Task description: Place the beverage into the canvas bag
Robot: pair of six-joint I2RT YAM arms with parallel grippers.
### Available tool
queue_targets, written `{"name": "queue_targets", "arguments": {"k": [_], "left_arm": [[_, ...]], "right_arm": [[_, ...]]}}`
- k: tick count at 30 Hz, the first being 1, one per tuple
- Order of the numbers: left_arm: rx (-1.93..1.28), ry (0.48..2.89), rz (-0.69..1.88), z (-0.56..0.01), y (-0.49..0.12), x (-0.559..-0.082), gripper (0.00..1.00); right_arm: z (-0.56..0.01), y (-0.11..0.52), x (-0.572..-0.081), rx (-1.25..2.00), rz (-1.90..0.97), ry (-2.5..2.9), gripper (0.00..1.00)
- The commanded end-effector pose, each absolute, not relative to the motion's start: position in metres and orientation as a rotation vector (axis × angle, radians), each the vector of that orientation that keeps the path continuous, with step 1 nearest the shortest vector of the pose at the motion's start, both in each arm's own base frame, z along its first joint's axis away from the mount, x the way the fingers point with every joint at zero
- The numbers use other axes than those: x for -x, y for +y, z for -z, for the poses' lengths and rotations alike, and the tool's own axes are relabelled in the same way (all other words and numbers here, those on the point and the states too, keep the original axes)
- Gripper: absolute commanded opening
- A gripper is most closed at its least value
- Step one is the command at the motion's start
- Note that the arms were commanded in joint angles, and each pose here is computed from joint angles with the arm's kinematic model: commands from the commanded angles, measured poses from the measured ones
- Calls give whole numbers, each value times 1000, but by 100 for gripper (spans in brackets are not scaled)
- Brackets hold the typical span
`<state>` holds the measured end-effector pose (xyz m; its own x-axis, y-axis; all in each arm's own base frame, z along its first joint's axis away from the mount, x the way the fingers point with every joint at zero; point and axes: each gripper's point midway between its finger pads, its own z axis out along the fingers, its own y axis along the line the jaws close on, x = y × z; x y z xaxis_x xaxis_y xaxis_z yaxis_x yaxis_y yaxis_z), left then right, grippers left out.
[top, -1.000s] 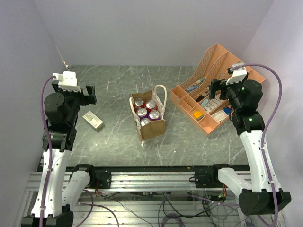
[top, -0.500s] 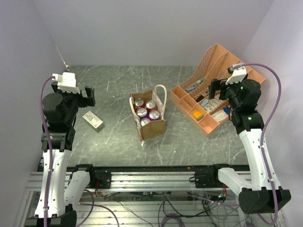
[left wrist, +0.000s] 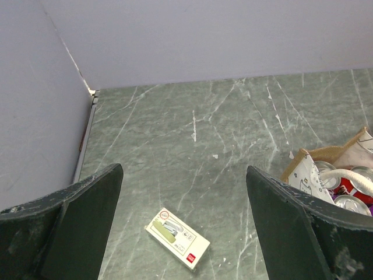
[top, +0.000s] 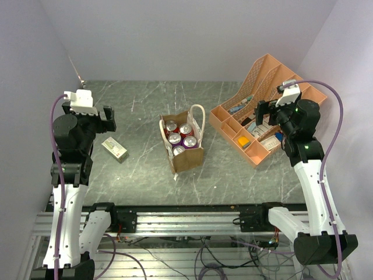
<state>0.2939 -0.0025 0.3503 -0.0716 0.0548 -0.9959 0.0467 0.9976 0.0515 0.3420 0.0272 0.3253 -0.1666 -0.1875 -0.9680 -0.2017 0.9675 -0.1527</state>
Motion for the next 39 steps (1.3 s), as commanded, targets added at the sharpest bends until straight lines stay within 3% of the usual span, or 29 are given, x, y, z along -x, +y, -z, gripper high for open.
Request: {"name": "queue_targets", "arguments": {"k": [1, 39], "left_arm": [[-48, 1602, -56, -363, 8, -290, 97], [-90, 1613, -54, -359, 4, -290, 97]], "right_arm": [[-331, 27, -341, 305, -3, 1716, 100], [-331, 23, -338, 304, 24, 1703, 100]]}}
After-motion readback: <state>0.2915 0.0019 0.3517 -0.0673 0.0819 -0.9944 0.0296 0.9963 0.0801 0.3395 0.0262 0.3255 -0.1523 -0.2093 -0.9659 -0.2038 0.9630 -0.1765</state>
